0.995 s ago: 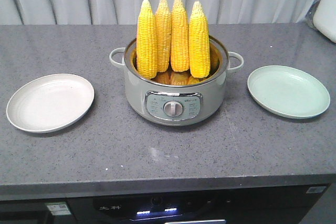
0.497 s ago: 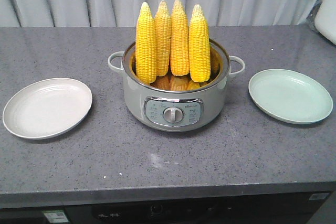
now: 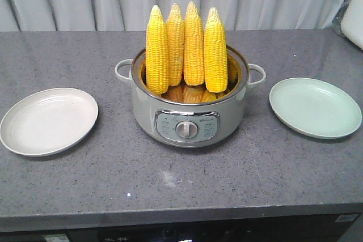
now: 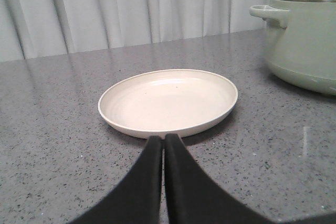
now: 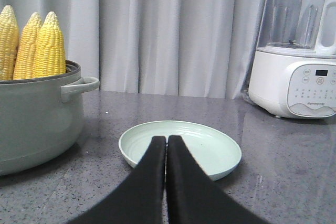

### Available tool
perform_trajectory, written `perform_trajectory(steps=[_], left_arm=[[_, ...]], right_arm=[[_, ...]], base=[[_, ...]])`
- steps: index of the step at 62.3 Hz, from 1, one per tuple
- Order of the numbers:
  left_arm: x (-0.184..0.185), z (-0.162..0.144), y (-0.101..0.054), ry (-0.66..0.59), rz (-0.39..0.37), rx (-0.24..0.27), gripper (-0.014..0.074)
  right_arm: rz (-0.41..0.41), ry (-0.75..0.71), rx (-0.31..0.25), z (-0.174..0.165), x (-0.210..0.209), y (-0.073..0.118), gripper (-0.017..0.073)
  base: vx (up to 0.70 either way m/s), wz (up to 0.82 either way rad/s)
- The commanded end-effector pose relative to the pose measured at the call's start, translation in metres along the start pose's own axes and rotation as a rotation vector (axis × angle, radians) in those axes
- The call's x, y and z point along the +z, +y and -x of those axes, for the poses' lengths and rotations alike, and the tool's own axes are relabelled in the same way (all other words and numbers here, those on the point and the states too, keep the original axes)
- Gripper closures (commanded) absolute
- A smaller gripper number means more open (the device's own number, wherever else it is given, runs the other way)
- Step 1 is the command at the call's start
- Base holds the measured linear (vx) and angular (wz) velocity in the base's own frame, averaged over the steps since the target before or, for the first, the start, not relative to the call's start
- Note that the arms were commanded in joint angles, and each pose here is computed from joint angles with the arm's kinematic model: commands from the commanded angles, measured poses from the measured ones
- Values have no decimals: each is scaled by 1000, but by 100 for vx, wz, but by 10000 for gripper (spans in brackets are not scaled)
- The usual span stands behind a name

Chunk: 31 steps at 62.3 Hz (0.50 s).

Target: Distribute corn equally

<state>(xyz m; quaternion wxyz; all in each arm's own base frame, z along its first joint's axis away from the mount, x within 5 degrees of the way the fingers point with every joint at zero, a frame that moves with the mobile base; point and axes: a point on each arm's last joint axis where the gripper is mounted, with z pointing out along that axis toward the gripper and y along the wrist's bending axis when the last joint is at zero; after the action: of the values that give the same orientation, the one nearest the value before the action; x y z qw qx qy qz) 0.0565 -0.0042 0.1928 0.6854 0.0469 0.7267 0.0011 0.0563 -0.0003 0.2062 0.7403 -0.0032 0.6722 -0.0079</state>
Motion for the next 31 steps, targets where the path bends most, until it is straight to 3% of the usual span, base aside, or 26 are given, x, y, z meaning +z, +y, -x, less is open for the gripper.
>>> perform_trajectory(steps=[1,31], left_arm=[[-1,6,1,-79,15,-13,600],[-1,6,1,-79,15,-13,600]], right_arm=[[-2,-73,-12,4,0,0,564],[-2,-73,-12,4,0,0,564]], base=[[2,0],[1,0]])
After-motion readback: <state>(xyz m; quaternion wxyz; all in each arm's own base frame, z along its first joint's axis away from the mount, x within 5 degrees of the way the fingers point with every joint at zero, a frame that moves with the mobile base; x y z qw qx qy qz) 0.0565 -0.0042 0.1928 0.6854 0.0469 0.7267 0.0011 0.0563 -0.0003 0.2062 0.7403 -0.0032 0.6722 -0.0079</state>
